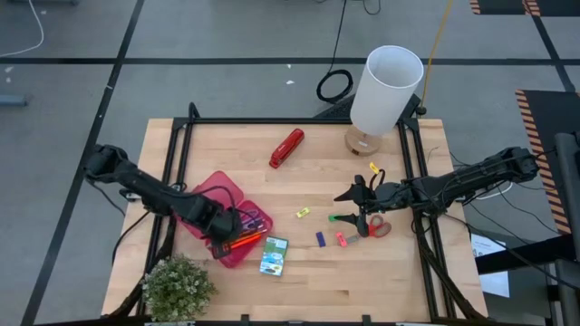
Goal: Pack school essentials
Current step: Put the purple scissors into the red supply box
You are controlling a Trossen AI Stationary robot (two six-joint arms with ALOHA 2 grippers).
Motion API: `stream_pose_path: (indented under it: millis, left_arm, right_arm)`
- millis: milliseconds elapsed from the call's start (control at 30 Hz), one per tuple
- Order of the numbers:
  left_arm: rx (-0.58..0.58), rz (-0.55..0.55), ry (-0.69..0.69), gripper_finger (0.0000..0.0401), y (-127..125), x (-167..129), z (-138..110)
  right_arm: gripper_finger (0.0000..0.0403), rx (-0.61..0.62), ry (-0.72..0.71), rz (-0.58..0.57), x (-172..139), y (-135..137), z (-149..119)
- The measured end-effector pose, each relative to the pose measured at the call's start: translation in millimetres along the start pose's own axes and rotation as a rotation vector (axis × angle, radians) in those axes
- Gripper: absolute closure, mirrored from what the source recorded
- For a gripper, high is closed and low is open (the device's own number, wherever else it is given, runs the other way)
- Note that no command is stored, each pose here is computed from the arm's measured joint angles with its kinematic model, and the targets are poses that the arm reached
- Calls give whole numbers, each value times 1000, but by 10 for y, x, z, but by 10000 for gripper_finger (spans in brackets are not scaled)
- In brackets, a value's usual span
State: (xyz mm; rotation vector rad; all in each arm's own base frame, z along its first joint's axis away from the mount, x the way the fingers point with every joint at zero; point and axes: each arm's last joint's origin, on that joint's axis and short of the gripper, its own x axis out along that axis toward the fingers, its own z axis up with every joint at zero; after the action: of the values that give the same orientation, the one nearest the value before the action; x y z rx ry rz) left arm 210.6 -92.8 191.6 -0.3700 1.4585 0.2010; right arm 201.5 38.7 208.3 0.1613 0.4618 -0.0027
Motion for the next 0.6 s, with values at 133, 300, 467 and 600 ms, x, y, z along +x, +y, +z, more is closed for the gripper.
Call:
stream_pose_path:
  millis: [133, 300, 467, 600]
  left_arm:
    - [-52, 34, 13, 236, -18, 34, -65]
    - [-67, 31, 15, 189, -28, 115, -89]
    - [-75, 23, 8, 192, -4, 187, -112]
    - [-75, 31, 15, 229, 28, 240, -140]
  right_arm:
    - [131, -1, 0, 0, 0, -1, 0]
    - [131, -1, 0, 0, -1, 0, 0]
    - [131, 0, -6, 1, 0, 1, 6]
    - [131, 0, -6, 1, -1, 1, 6]
